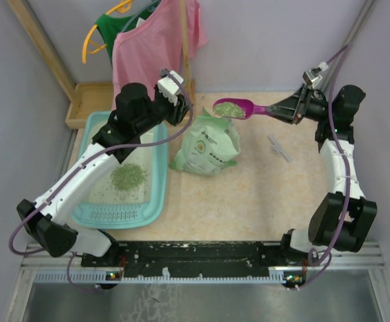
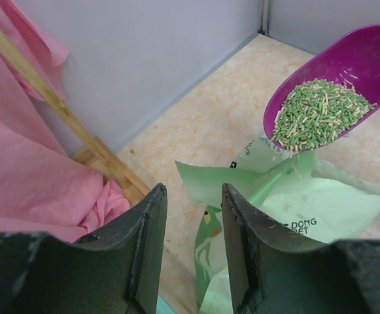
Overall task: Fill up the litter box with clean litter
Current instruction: 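Scoop the cat litter from the cat litter bag, then pour the cat litter into the litter box.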
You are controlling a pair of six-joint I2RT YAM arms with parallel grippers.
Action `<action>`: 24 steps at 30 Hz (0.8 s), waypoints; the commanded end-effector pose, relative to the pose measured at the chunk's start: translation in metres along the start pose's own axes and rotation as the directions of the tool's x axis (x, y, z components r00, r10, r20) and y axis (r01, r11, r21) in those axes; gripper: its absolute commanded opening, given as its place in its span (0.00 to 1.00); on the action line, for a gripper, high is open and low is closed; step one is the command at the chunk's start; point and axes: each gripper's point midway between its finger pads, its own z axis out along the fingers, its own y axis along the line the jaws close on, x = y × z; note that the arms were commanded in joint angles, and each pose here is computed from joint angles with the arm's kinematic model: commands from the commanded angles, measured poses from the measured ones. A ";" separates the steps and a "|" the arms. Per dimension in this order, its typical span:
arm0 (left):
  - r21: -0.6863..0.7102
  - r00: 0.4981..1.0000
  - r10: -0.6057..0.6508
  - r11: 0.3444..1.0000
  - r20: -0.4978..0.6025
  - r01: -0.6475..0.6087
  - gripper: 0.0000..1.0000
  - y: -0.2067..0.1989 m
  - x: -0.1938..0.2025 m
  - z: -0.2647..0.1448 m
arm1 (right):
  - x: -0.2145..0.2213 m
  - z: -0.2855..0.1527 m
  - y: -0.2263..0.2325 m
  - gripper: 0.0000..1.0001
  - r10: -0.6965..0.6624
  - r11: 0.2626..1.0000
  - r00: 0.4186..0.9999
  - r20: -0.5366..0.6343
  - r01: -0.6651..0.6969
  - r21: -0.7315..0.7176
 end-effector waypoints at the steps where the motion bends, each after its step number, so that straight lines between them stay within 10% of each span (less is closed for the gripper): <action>1: -0.038 0.998 -0.011 0.999 0.056 0.013 0.45 0.006 -0.014 -0.012 | -0.003 0.010 0.028 0.00 -0.101 0.994 0.994 -0.031 0.100 -0.046; 24: -0.230 0.995 -0.054 0.971 0.081 0.071 0.44 0.033 0.001 -0.048 | 0.015 0.071 0.051 0.00 -0.118 0.981 0.969 -0.218 0.079 -0.179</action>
